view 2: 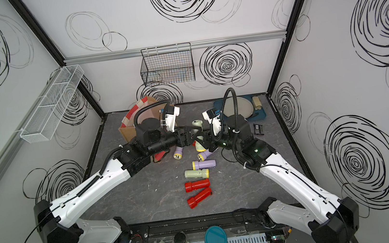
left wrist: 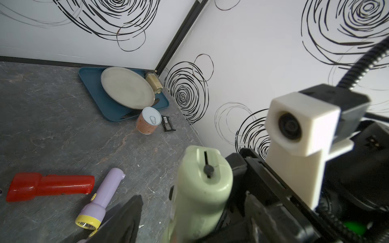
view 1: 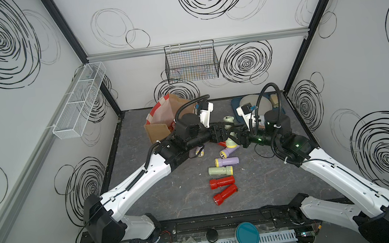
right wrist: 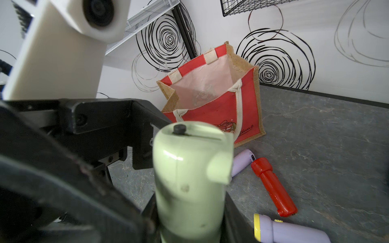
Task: Put the flashlights into the tote bags
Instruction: Pick up the flashlight from the center of the board.
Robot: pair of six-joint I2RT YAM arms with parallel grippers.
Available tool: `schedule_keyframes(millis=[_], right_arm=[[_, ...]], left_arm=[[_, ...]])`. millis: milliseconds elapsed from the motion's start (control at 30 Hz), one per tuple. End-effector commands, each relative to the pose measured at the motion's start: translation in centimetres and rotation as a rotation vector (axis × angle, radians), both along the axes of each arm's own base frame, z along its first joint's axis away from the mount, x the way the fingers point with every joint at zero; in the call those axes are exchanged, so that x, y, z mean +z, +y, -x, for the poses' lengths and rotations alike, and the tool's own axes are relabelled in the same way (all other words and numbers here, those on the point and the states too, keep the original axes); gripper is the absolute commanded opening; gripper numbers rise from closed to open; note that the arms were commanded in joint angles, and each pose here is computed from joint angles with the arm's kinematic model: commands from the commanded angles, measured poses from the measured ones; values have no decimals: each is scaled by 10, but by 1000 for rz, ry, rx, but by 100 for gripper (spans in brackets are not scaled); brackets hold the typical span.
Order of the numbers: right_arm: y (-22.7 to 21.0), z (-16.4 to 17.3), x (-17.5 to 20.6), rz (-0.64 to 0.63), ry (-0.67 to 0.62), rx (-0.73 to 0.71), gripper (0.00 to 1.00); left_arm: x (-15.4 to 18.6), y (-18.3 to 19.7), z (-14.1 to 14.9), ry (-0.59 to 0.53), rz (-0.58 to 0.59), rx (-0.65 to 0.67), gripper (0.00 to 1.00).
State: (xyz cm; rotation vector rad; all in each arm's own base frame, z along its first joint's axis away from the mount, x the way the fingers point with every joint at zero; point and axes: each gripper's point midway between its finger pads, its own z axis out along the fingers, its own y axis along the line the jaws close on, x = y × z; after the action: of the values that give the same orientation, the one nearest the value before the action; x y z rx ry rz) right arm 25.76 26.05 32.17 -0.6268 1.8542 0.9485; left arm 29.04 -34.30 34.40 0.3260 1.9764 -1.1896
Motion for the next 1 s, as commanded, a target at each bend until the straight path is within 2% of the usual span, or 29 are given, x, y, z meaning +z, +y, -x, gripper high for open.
schedule_keyframes(millis=[0, 400, 767, 800, 967], right_arm=[[5, 4, 25, -23, -75, 47, 0], [12, 4, 30, -26, -86, 81, 0], [14, -2, 33, -5, -97, 68, 0], [15, -3, 31, 1, -93, 67, 4], [16, -9, 29, 30, -81, 35, 54]], left_arm=[[30, -7, -3, -67, 66, -11, 74], [26, -15, -3, -65, 55, -28, 45], [27, -7, -7, -84, 35, -4, 20], [28, -6, -9, -88, 29, 4, 18], [31, 14, -25, -112, -35, 97, 2]])
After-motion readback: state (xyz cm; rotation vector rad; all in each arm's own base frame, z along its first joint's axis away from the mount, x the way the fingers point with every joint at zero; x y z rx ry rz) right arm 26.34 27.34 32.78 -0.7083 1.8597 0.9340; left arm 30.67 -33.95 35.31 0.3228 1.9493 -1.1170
